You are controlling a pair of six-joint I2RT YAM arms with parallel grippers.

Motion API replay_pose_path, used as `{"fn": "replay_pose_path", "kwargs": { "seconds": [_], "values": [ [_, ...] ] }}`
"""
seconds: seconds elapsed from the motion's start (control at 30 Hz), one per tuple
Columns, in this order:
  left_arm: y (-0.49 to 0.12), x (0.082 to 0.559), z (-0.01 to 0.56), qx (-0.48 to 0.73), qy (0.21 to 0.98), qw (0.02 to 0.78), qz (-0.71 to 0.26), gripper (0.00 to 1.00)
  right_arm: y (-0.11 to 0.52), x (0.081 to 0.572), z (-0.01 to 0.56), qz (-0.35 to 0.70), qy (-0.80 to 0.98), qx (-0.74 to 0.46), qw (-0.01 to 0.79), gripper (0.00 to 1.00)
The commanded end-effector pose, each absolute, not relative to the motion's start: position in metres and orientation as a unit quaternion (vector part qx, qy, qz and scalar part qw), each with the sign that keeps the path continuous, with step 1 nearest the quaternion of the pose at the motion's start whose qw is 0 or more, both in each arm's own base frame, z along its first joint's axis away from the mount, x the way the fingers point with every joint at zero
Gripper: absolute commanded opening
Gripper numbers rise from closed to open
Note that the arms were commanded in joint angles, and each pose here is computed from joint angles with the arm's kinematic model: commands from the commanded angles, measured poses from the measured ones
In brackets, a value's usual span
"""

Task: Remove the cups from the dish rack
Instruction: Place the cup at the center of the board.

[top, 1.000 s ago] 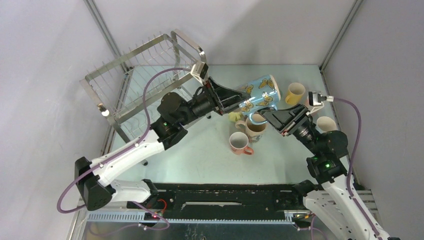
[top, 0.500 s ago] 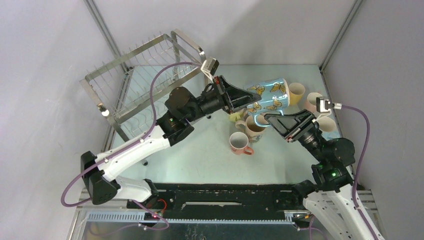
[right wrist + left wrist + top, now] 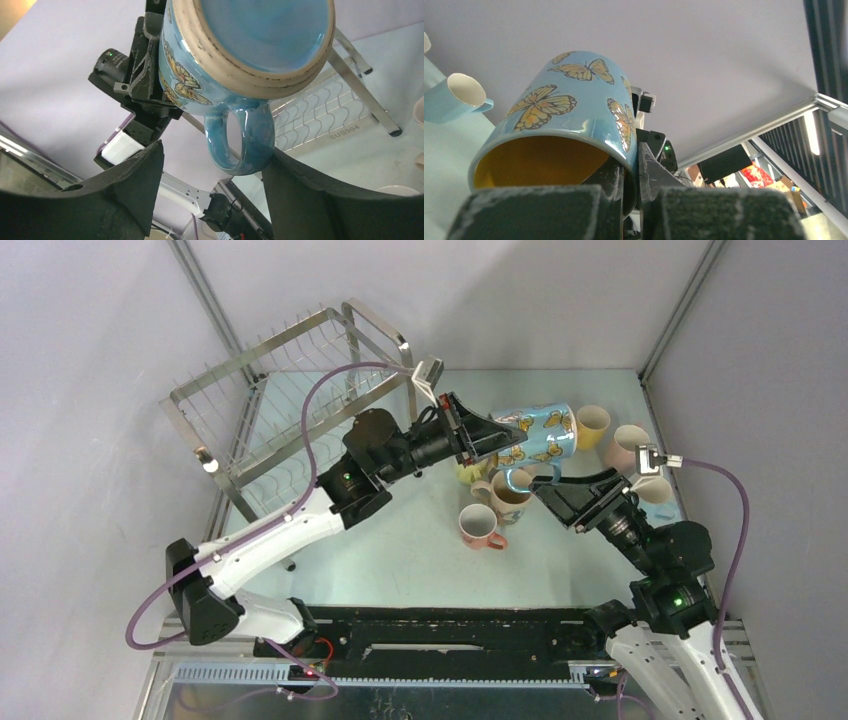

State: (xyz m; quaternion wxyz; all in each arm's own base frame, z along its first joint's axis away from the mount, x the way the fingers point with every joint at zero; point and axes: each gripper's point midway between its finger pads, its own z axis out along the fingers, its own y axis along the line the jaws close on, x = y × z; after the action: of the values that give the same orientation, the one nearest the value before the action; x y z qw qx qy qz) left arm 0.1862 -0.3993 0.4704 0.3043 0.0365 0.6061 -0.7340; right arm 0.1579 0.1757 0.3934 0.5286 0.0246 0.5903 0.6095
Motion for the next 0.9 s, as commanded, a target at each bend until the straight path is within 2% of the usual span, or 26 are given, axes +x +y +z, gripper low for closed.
{"fn": "replay_pose_path", "kwargs": {
  "seconds": [0.0,0.13,0.23,0.33,0.53,0.87],
  "values": [
    [-0.374,0.189,0.552,0.05,0.519,0.401,-0.753,0.0,0.166,0.143,0.413,0.591,0.584,0.006,0.556,0.78],
    [-0.378,0.193,0.547,0.062,0.536,0.415,-0.732,0.0,0.152,0.133,0.406,0.554,0.616,0.02,0.56,0.79],
    [-0.382,0.196,0.539,0.078,0.554,0.423,-0.713,0.0,0.136,0.112,0.417,0.537,0.617,0.028,0.574,0.91],
    [-0.388,0.198,0.531,0.097,0.572,0.423,-0.696,0.0,0.119,0.092,0.424,0.522,0.616,0.043,0.588,0.99],
    [-0.413,0.2,0.5,0.156,0.623,0.402,-0.652,0.0,0.086,0.063,0.433,0.492,0.609,0.08,0.617,1.0],
    [-0.471,0.203,0.434,0.245,0.704,0.383,-0.545,0.0,0.032,0.067,0.46,0.402,0.588,0.171,0.681,1.0]
  ]
}}
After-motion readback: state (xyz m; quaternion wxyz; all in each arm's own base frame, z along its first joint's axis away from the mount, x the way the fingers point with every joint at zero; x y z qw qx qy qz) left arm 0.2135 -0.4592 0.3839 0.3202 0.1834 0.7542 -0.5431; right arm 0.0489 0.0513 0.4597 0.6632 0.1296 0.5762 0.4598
